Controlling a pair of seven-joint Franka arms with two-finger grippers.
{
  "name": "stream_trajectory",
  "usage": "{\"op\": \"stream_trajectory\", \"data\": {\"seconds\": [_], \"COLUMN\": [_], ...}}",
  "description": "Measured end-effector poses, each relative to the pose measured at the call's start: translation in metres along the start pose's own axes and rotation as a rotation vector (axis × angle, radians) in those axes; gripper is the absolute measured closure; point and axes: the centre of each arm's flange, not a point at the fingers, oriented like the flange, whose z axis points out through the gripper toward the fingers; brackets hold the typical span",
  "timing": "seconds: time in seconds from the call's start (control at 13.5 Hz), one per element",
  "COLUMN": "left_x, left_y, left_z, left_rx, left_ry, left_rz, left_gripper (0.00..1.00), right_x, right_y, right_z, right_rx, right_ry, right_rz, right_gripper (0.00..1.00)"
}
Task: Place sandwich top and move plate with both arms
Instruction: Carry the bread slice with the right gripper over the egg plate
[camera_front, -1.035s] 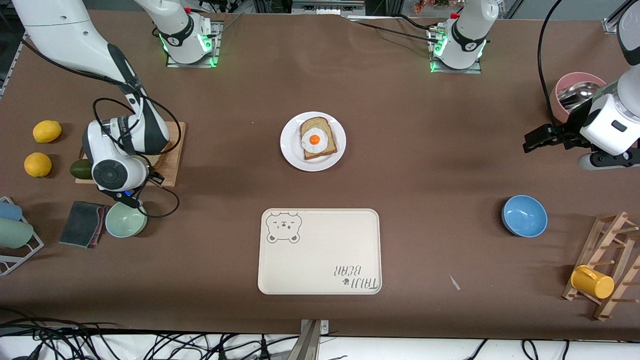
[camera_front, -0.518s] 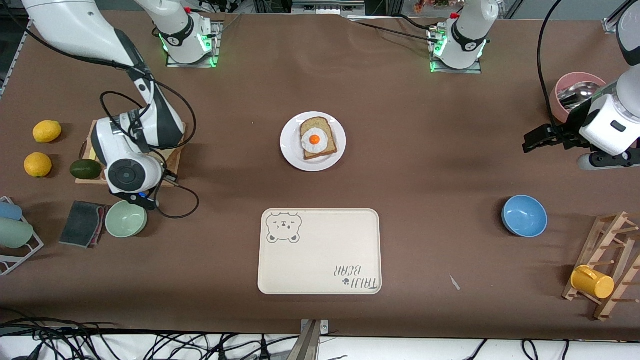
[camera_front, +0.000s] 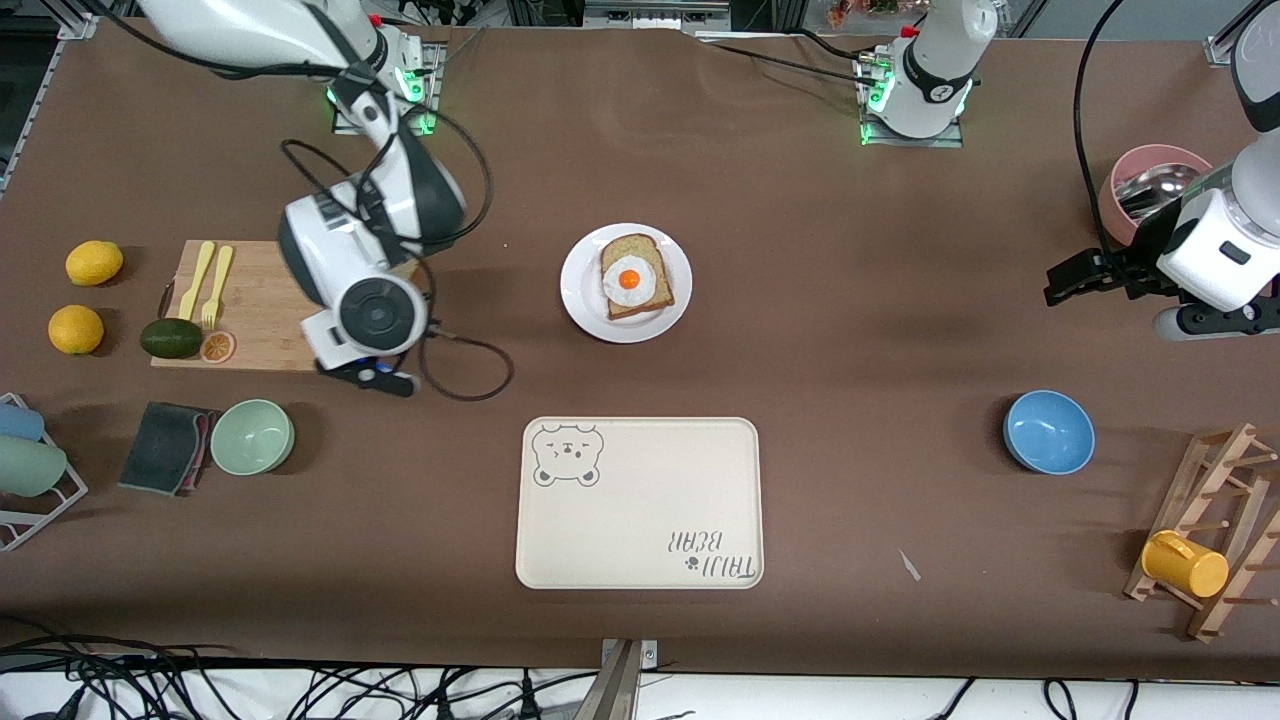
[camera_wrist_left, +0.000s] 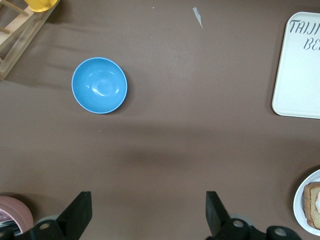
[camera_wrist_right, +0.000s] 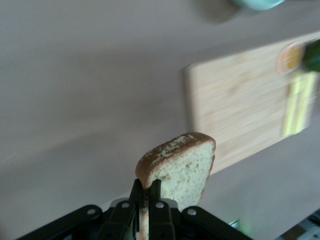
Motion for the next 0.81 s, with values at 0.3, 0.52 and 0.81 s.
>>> {"op": "stream_trajectory", "data": {"seconds": [0.3, 0.52, 0.81], "left_x": [0.0, 0.0, 0.0], "left_y": [0.001, 0.002, 0.002], "left_z": [0.001, 0.001, 0.002], "left_rx": [0.0, 0.0, 0.0], "left_ry": [-0.001, -0.001, -0.003], "left_rz": [0.003, 0.004, 0.004], "left_gripper": [0.0, 0.0, 0.0], "right_x": [-0.04, -0.08, -0.112], "right_y": [-0.044, -0.093, -0.161], "right_z": [-0.034, -0.047, -0.048], "right_rx": [0.133, 0.212, 0.314], "right_ry": [-0.053, -0.078, -0.041], "right_rz": [-0.051, -0.091, -0.138], "right_gripper": [0.92, 0.92, 0.92]}}
